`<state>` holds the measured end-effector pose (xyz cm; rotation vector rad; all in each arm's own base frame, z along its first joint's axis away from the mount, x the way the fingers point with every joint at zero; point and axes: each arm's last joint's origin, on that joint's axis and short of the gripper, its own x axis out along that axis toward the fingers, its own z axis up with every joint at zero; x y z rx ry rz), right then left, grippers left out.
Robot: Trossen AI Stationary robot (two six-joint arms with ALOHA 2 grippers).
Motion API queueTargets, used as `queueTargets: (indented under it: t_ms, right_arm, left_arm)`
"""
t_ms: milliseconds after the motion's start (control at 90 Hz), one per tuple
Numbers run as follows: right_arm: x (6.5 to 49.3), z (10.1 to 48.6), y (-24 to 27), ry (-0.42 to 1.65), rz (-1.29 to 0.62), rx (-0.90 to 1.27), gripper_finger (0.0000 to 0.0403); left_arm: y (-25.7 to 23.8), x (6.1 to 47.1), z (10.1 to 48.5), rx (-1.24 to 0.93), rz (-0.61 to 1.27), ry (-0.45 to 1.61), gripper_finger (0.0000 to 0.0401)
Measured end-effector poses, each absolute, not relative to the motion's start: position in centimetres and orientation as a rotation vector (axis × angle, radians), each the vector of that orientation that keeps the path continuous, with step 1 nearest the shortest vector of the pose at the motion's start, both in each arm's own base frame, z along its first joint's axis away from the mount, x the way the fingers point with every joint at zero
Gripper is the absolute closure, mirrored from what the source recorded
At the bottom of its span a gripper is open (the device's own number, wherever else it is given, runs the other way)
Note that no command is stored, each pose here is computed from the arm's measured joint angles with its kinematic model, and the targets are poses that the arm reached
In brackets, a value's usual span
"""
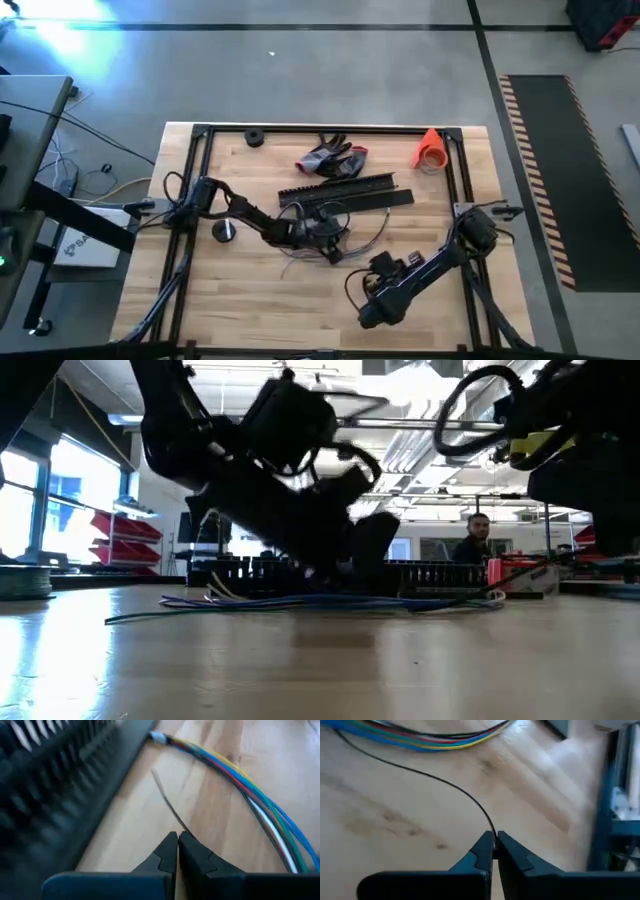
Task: Ziptie cables
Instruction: Wrap the cables using a black zip tie
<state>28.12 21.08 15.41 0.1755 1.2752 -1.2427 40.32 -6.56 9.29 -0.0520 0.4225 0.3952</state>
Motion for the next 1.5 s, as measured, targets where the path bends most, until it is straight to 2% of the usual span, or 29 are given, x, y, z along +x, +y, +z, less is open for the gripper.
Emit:
queueTargets:
  t_ms: [222, 411, 578, 856, 1011, 1111, 1356, 1500]
  right_arm:
    - [27.8, 14.2, 22.2, 1.264, -1.214, 0.197, 0.0403]
    - [27.5, 11.8, 23.5, 1.221, -1.224, 0.206, 0.0403]
    - [27.6, 10.0, 24.0, 1.237, -1.233, 0.213, 0.0403]
    - [27.5, 10.0, 24.0, 1.206, -1.276, 0.241, 0.0403]
    - [27.5, 10.0, 23.9, 1.217, -1.289, 0.233, 0.0403]
    - [27.4, 10.1, 23.7, 1.230, -1.311, 0.207, 0.0403]
    - [27.9, 10.0, 23.2, 1.269, -1.282, 0.198, 0.0403]
    - [28.0, 10.0, 23.1, 1.264, -1.278, 0.193, 0.0403]
  left_arm:
    - [-8.1, 39.9, 11.0, 0.026, 0.412, 0.391, 0.0401]
    - [-8.7, 39.8, 10.4, 0.008, 0.308, 0.447, 0.0401]
    - [-8.4, 39.6, 10.2, 0.043, 0.360, 0.468, 0.0401]
    - [-8.0, 39.4, 10.3, 0.133, 0.486, 0.459, 0.0401]
    - [-8.5, 39.3, 10.4, 0.147, 0.491, 0.449, 0.0401]
    - [-9.3, 39.3, 10.5, 0.141, 0.427, 0.445, 0.0401]
    - [-9.4, 39.6, 10.0, 0.022, 0.047, 0.535, 0.0401]
    - [-7.6, 39.5, 9.2, -0.079, 0.035, 0.637, 0.0401]
